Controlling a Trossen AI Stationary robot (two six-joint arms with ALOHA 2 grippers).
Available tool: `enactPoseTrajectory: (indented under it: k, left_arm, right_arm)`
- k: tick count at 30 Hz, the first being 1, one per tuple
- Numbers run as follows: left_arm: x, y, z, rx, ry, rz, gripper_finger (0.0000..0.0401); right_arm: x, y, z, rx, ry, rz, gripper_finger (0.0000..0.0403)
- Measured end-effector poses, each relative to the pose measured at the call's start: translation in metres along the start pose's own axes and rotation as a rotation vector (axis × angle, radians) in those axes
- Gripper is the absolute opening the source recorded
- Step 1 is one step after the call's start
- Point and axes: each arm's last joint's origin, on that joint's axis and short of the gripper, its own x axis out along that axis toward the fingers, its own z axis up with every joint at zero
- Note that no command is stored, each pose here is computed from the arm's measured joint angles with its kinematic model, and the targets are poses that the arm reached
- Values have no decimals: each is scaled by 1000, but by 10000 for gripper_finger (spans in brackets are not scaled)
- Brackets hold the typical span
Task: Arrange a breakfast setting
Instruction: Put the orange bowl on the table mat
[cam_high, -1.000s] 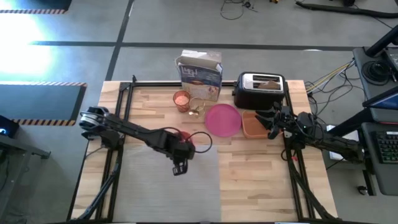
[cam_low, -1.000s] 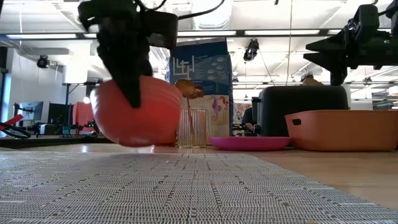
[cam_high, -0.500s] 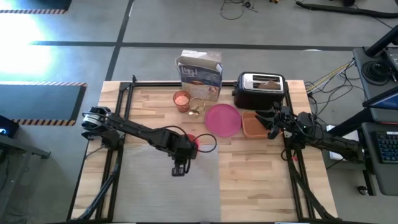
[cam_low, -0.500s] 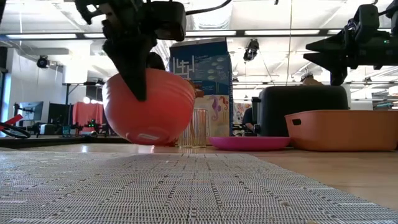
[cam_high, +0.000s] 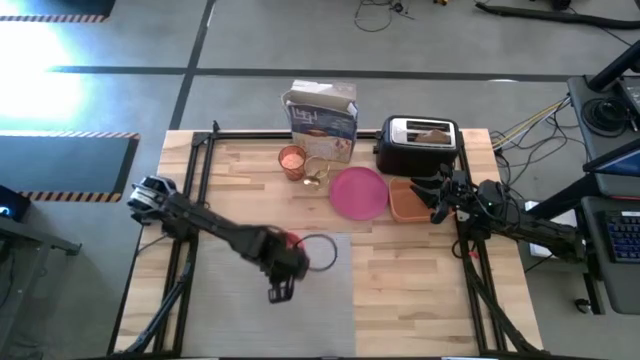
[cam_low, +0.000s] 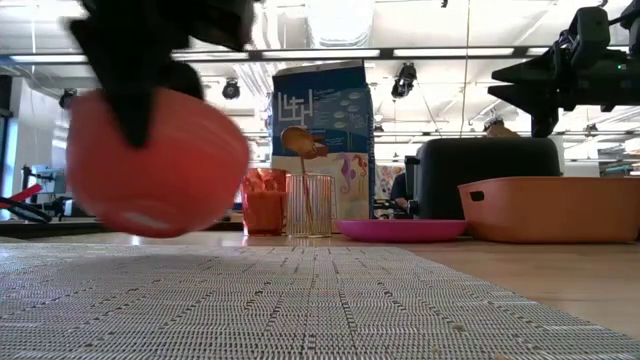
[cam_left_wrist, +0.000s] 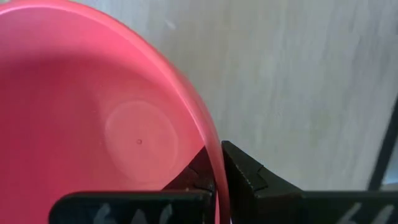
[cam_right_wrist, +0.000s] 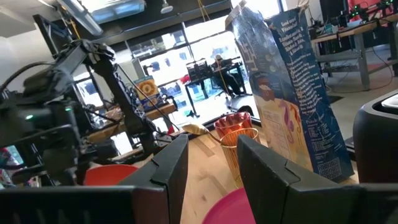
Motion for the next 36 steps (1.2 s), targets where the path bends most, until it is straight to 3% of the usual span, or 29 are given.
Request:
enactPoseTrajectory:
  k: [10,17,36]
  left_arm:
    - [1,-53,-54,-88,80,22,9]
    - [0,-73,-85,-114,117,64,11]
    - [12,-94,-112,-49,144,85,11]
  right_arm:
    - [0,0,0,0,0,0,128]
    - [0,0,0,0,0,0,128]
    - [0,0,0,0,0,0,128]
